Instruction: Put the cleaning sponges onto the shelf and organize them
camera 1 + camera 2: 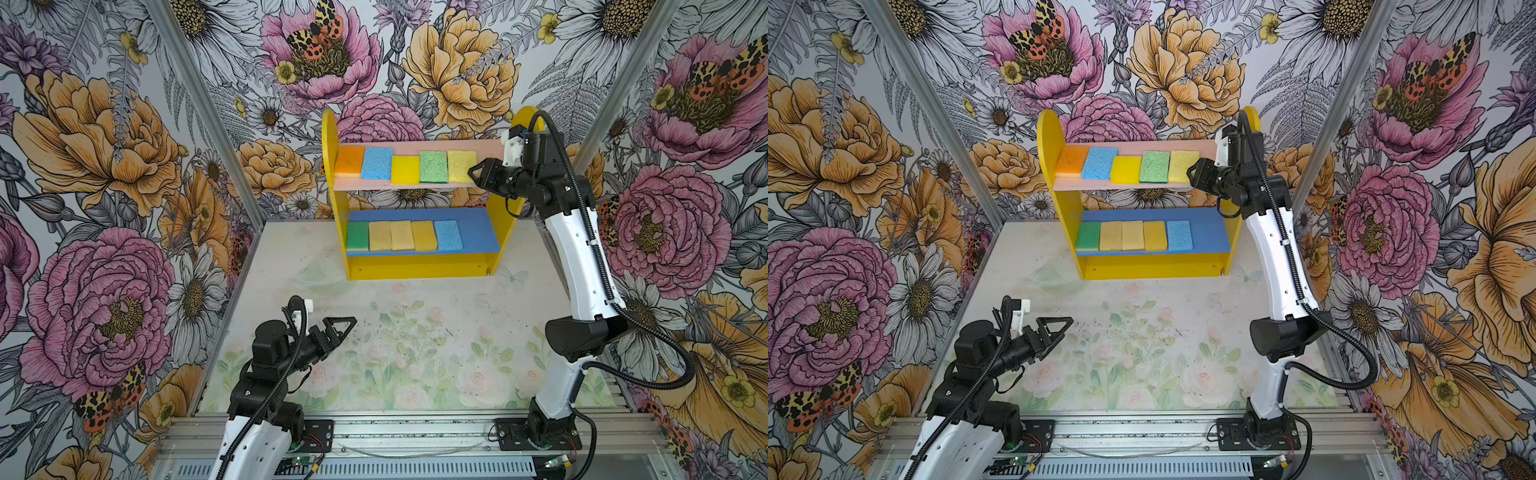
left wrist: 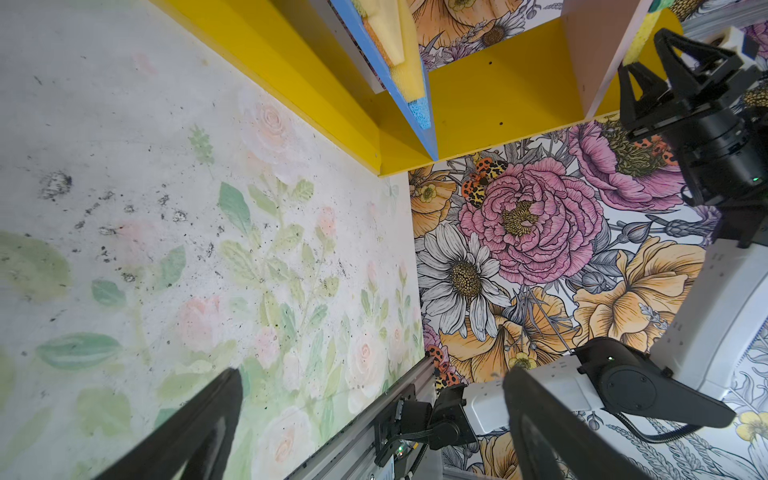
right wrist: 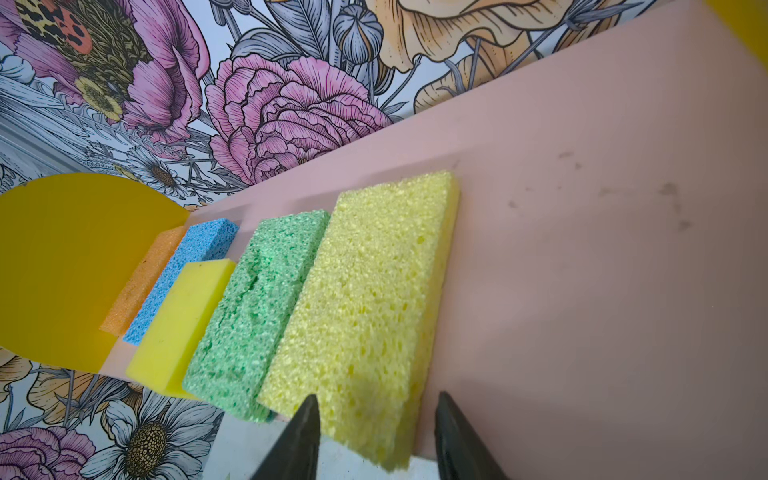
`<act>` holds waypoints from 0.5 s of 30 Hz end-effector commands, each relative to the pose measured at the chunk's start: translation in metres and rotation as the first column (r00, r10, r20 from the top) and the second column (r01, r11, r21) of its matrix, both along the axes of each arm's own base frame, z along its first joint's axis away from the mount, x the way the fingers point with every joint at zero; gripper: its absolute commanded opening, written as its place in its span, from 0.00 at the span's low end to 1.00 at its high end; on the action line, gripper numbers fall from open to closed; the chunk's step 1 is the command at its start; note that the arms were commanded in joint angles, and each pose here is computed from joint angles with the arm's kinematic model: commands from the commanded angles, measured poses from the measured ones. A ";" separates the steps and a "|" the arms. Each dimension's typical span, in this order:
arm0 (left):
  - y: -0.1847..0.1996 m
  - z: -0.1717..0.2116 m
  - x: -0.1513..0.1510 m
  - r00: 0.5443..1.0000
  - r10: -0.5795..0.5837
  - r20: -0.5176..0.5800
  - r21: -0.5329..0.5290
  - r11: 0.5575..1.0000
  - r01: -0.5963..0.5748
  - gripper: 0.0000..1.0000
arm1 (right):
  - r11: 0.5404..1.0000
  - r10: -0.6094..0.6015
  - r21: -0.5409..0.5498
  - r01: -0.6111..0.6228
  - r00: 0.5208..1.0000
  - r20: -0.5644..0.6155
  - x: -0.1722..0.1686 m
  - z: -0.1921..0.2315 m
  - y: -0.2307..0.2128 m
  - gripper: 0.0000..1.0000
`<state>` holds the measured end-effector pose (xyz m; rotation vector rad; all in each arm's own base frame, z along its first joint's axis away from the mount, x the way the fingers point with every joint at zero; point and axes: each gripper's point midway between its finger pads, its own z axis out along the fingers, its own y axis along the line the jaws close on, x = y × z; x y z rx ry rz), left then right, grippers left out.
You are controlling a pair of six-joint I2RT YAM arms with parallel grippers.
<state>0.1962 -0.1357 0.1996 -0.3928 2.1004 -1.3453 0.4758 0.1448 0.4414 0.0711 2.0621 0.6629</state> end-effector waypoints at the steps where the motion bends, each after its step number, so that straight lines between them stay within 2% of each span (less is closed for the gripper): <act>1: 0.002 0.009 0.001 1.000 0.002 0.025 0.010 1.000 -0.002 0.99 | 1.000 -0.024 -0.008 0.025 0.997 0.073 -0.021 0.030 -0.009 0.49; 8: 0.006 0.024 0.002 0.999 0.018 0.052 0.038 0.999 -0.020 0.99 | 1.000 -0.001 -0.014 0.003 0.994 0.112 -0.061 0.048 -0.004 0.55; 15: 0.011 0.007 0.001 0.997 0.077 0.023 -0.012 0.997 -0.077 0.99 | 0.999 0.031 -0.017 -0.030 0.998 0.060 -0.088 0.024 0.002 0.58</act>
